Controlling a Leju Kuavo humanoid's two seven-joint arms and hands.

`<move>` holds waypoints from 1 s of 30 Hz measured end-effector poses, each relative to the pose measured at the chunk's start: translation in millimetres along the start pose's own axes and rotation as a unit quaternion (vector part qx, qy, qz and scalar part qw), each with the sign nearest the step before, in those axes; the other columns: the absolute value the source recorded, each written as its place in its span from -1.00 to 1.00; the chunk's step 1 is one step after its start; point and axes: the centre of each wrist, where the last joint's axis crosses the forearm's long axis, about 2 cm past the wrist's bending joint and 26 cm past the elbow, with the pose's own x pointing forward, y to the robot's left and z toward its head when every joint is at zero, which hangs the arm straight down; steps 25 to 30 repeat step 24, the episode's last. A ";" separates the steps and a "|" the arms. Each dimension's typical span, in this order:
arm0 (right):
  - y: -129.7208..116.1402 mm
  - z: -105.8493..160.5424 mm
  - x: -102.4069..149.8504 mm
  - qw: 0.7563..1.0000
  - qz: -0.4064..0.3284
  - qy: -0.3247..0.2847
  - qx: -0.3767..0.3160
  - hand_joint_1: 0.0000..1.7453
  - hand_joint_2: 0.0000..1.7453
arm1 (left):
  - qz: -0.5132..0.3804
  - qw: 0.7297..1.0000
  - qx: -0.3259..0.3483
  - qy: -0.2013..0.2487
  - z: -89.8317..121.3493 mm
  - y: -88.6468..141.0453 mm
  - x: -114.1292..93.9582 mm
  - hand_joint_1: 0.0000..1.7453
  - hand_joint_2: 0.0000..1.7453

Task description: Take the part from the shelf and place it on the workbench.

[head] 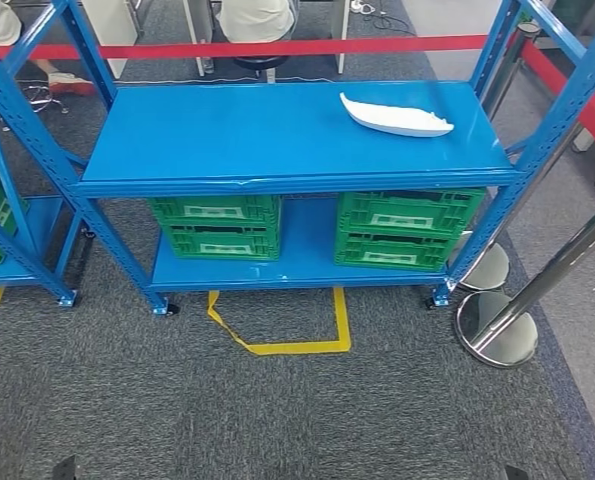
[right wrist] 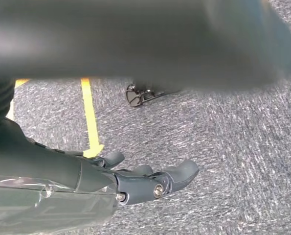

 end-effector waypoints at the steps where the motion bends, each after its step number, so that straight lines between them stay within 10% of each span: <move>1: -0.2 0.2 -0.7 1.000 0.001 0.001 0.000 -1.00 -0.50 | -0.004 1.000 -0.001 0.001 0.2 0.0 -0.7 -1.00 -0.50; 2: -0.3 0.5 -1.8 1.000 0.004 0.003 0.001 -1.00 -1.00 | -0.010 1.000 -0.003 0.002 0.5 0.1 -1.9 -1.00 -1.00; 30: 16.9 12.1 -42.2 0.994 0.088 0.064 0.028 -1.00 -1.00 | -0.186 0.976 -0.098 0.061 19.1 -17.6 -54.5 -1.00 -1.00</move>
